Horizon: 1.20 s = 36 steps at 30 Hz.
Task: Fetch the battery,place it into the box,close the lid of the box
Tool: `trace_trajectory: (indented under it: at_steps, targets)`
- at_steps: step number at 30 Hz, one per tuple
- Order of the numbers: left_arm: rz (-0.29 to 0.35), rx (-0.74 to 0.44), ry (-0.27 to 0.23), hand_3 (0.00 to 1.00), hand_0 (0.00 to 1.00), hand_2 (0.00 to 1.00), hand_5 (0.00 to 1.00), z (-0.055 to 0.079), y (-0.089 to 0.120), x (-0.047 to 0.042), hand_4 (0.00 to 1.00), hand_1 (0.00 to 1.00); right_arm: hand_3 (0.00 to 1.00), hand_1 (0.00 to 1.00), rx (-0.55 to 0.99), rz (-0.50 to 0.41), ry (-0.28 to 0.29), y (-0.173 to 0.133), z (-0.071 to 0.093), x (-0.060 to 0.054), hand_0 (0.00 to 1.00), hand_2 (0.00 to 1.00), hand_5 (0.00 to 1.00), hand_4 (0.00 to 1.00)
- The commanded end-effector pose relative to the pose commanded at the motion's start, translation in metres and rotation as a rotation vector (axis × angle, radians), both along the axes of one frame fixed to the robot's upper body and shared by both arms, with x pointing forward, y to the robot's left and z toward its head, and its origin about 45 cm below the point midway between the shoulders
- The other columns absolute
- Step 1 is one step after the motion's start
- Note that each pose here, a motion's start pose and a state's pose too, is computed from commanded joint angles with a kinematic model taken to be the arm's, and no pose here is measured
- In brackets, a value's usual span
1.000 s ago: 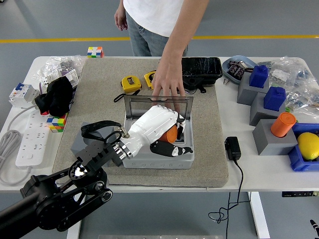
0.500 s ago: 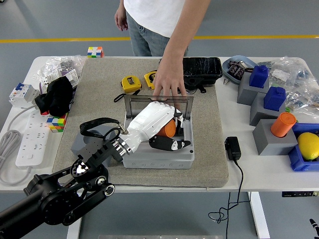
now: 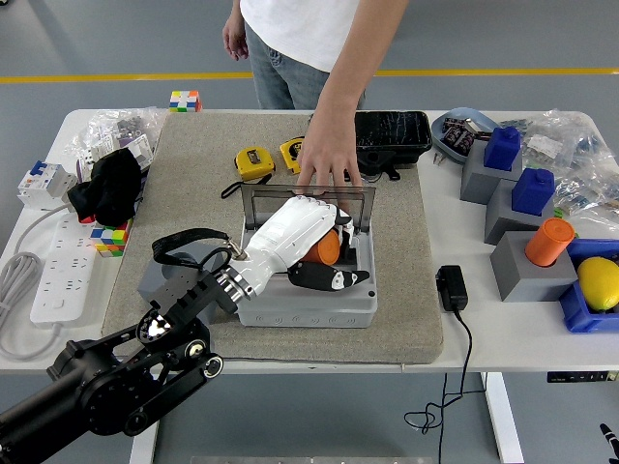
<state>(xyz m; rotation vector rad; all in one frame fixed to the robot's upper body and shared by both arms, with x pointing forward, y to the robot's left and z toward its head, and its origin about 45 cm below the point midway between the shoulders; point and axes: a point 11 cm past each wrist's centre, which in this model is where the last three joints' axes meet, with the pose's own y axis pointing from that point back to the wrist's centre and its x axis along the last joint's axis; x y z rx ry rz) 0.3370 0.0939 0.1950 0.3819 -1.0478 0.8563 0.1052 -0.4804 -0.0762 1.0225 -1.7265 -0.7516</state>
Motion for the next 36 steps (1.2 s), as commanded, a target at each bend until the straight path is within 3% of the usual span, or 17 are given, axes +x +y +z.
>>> trace_trajectory:
  at_steps: [4,5,22,23,28,29,36]
  targets:
    - [-0.001,-0.029,-0.005,0.064,0.058,0.077,0.343,0.000,0.001,0.0009,0.801,0.030,0.818,0.819,0.001,0.000,0.001,0.000,0.000,0.000,0.828,0.783,0.998,0.998]
    - [0.001,-0.033,-0.003,0.070,0.064,0.080,0.395,-0.001,0.002,0.0016,0.852,0.030,0.818,0.819,0.000,0.000,0.001,0.000,0.000,-0.001,0.828,0.783,0.998,0.998]
    - [0.002,-0.008,0.018,0.073,0.064,0.081,0.396,-0.013,0.004,0.0010,0.844,0.031,0.818,0.819,-0.001,0.000,0.000,-0.001,0.000,-0.001,0.828,0.783,0.998,0.998]
    - [0.002,-0.009,0.019,0.079,0.071,0.086,0.435,-0.013,0.004,0.0010,0.880,0.037,0.818,0.819,-0.001,0.000,0.000,-0.001,0.000,-0.001,0.828,0.783,0.998,0.998]
    - [-0.002,-0.035,0.058,0.079,0.071,0.086,0.435,-0.018,0.007,0.0007,0.880,0.037,0.818,0.819,0.000,0.001,0.000,-0.001,0.000,-0.001,0.828,0.783,0.998,0.998]
    - [-0.004,-0.039,0.062,0.092,0.081,0.098,0.567,-0.019,0.007,0.0004,0.987,0.051,0.818,0.819,0.000,0.001,0.000,-0.001,0.000,-0.001,0.828,0.782,0.998,0.998]
    - [-0.018,-0.038,0.074,0.117,0.102,0.124,0.595,-0.020,0.006,-0.0008,0.998,0.078,0.818,0.819,-0.002,0.000,0.002,-0.002,0.000,-0.001,0.827,0.782,0.998,0.998]
